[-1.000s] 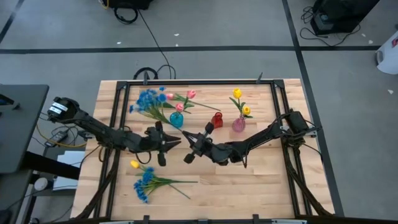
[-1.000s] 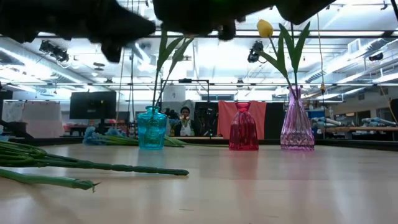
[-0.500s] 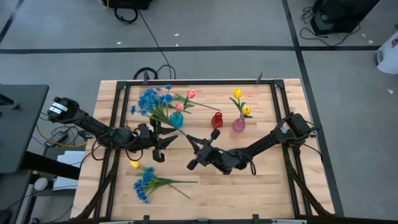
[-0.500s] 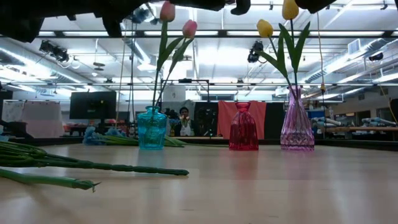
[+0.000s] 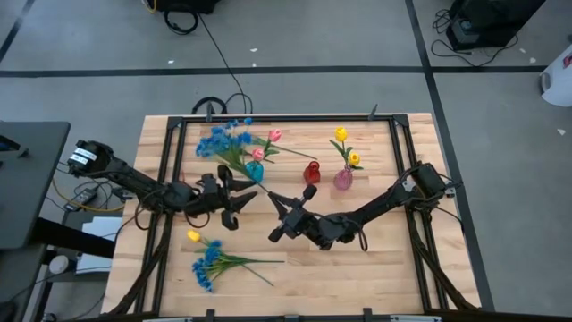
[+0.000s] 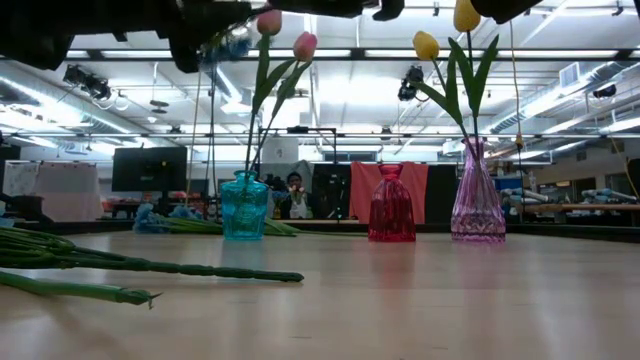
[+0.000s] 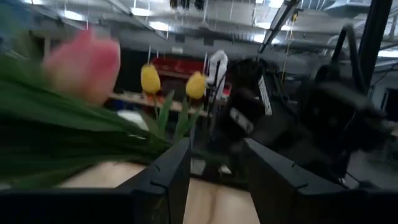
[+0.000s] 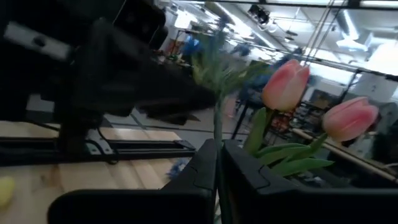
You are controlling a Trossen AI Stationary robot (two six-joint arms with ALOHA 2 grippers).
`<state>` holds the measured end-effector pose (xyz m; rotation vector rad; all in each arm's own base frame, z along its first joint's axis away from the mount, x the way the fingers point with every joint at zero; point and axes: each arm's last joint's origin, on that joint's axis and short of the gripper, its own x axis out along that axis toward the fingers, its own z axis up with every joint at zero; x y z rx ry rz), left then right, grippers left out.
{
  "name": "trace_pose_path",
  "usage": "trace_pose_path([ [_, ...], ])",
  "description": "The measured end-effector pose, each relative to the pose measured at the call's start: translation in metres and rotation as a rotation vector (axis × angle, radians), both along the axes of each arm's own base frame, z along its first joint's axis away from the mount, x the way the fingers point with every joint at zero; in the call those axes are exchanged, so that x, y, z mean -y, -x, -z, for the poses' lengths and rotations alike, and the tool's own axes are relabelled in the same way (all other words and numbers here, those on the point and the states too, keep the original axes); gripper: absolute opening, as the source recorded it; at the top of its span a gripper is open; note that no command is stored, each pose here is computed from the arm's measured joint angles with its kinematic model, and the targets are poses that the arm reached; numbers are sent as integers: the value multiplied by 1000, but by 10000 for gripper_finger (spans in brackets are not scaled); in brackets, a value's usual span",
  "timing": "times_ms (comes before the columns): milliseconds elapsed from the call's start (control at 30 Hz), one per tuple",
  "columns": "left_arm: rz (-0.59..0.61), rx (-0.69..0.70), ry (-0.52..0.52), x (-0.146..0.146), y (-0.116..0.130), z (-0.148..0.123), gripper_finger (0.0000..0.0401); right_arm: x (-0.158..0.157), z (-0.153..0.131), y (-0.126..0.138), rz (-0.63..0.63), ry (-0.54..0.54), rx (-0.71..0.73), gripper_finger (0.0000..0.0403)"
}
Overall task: Sort flowers into vase by color
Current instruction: Put the middle blue flower into the red vase
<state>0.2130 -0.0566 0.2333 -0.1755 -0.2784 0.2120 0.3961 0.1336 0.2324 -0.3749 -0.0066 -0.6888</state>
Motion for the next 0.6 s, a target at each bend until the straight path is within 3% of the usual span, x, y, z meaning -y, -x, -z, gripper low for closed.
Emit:
trace_pose_path([
  [267,30,-52,57,1,-2,7,152,2,-5,1,11,-2,45,28],
  [600,7,48,5,0,1,-5,152,1,-5,0,-42,6,48,28],
])
